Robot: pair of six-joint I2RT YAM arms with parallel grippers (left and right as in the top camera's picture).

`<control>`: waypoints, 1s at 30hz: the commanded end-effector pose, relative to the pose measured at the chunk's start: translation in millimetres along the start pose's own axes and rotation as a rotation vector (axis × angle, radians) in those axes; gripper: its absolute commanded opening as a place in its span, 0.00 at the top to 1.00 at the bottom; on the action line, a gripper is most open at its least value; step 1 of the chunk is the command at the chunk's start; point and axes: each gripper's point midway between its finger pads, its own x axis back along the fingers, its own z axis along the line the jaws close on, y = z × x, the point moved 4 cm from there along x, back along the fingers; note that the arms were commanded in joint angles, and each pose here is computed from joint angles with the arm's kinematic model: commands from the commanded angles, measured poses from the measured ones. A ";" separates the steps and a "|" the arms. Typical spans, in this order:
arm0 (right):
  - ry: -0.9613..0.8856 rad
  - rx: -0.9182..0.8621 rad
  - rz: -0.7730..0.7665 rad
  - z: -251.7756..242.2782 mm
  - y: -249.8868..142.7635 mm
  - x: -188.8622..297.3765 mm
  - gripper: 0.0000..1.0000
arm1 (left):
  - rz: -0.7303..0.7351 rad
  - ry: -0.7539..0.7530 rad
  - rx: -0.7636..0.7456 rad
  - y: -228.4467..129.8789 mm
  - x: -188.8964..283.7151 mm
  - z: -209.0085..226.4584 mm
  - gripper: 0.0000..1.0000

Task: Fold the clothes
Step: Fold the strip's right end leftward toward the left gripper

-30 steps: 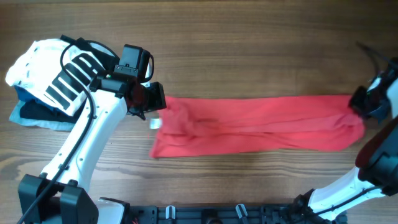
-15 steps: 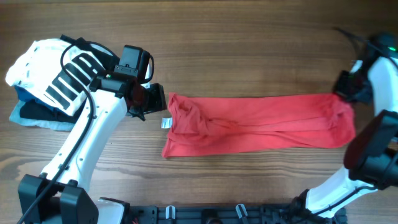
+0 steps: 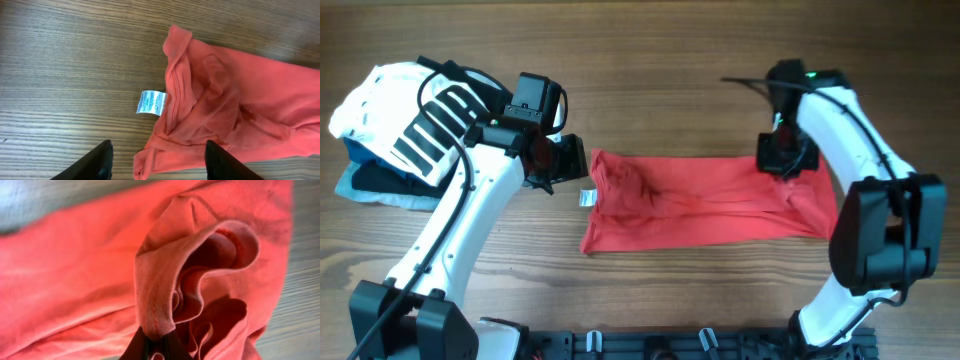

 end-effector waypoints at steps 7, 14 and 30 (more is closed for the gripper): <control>0.068 0.058 -0.039 53.4 -18.0 -2.0 0.96 | 0.010 -0.008 0.009 -0.7 -1.7 -1.6 0.41; 0.148 0.098 -0.083 82.1 -15.9 1.0 0.90 | 0.010 -0.008 0.008 -0.7 -1.7 -1.6 0.42; 0.013 -0.067 -0.139 33.0 -18.5 23.8 0.74 | 0.010 -0.009 0.008 -0.6 -1.7 -1.6 0.41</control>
